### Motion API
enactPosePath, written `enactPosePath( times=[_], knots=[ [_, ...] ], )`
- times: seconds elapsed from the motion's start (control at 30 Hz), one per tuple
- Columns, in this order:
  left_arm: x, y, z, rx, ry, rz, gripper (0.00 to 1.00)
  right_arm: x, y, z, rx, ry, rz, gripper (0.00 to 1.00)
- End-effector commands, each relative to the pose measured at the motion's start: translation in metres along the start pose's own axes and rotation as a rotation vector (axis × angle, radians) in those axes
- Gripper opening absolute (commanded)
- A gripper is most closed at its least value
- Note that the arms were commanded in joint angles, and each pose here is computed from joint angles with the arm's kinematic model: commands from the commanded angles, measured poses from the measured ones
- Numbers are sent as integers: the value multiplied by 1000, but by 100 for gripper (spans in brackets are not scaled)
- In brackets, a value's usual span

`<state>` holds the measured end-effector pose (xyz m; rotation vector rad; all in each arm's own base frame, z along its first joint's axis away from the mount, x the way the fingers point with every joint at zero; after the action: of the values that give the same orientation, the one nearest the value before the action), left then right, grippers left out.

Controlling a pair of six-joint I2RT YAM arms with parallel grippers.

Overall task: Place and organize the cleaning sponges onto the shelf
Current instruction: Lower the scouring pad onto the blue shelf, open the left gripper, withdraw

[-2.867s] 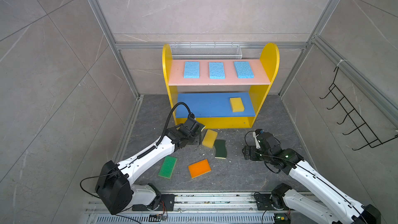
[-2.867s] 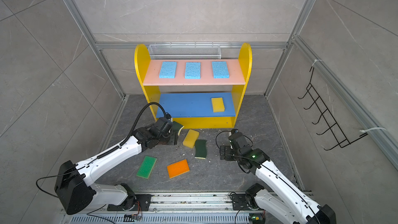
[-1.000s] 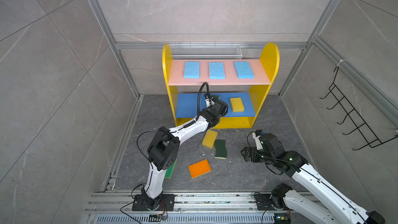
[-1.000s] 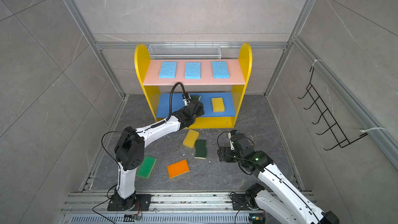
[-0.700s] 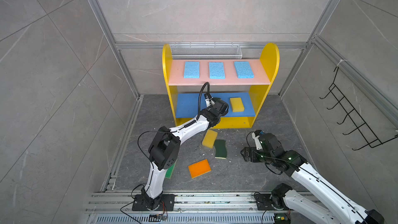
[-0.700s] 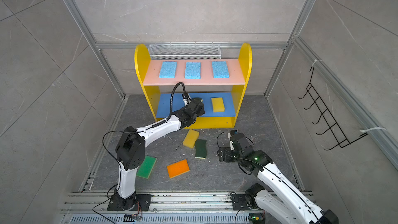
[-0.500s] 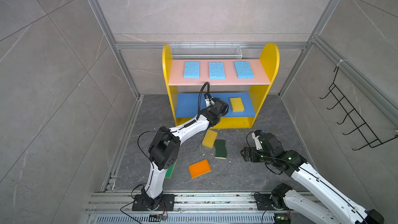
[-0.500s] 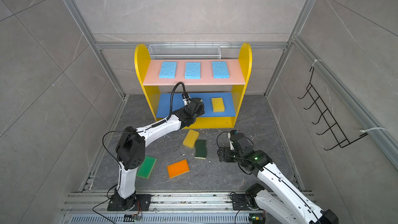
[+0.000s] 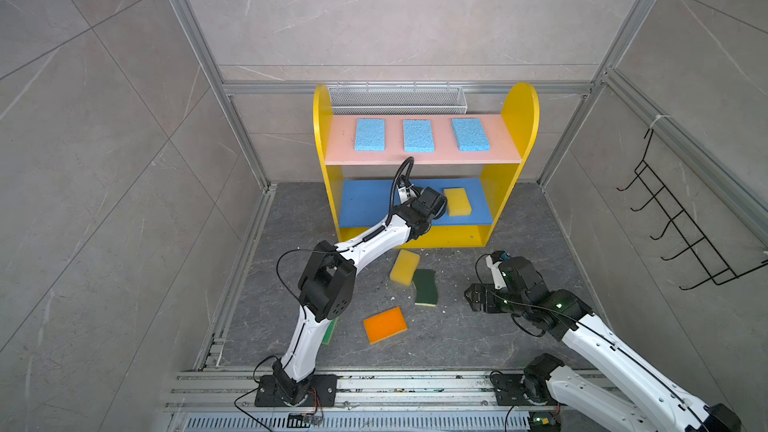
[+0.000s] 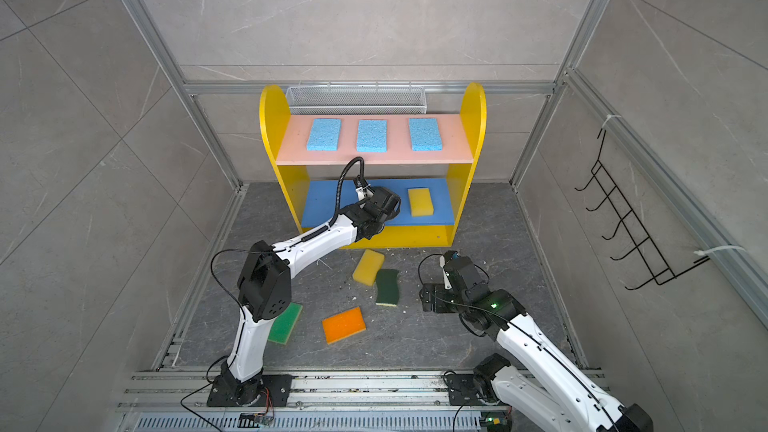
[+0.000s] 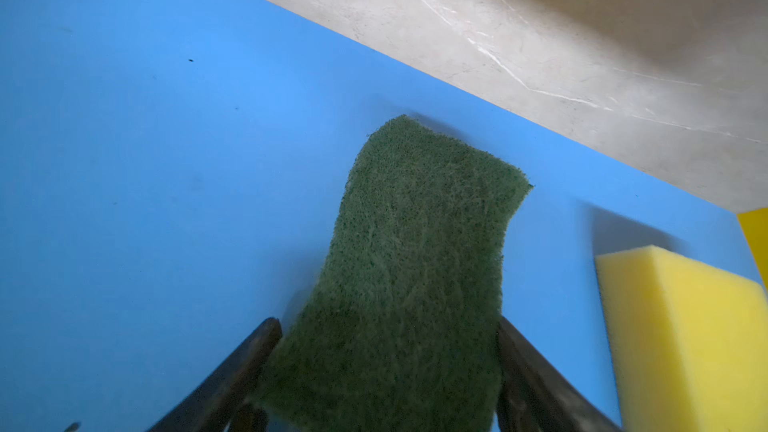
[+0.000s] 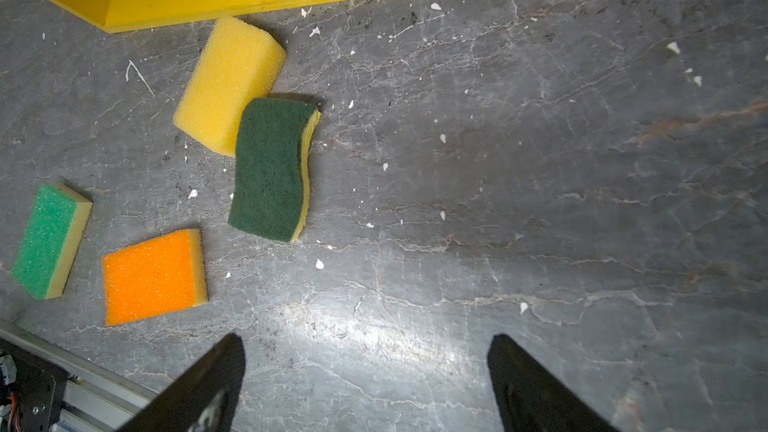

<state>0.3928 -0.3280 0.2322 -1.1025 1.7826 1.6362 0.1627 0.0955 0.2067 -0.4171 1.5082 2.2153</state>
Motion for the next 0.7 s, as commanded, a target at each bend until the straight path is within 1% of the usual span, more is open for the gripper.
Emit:
enactPosePath(
  times=[0.0,0.17,0.43,0.67],
  knots=[
    [7,-3,16,-130,4,13,81,-1,8,2,-13,-11,-8,94],
    [11,-1,13,-124,3,20,84,-1,8,2,-14,-12,-9,94],
    [15,-4,3,-35,25,55,91,2,12,0,-13,-14,-15,94],
    [10,6,-2,27,50,42,91,4,16,-2,-9,-19,-22,94]
  ],
)
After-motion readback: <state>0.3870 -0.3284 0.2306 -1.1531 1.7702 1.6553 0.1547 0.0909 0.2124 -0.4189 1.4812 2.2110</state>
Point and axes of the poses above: each gripper's point midway between its finger pads, its own y axis back along the fingers, its own z axis along the line the jaws close on, x = y × z, the point moved 9 cm from there along y, back along the fingers, and after that the axes turned 9 degrees about -y, right-handed, at the moved point
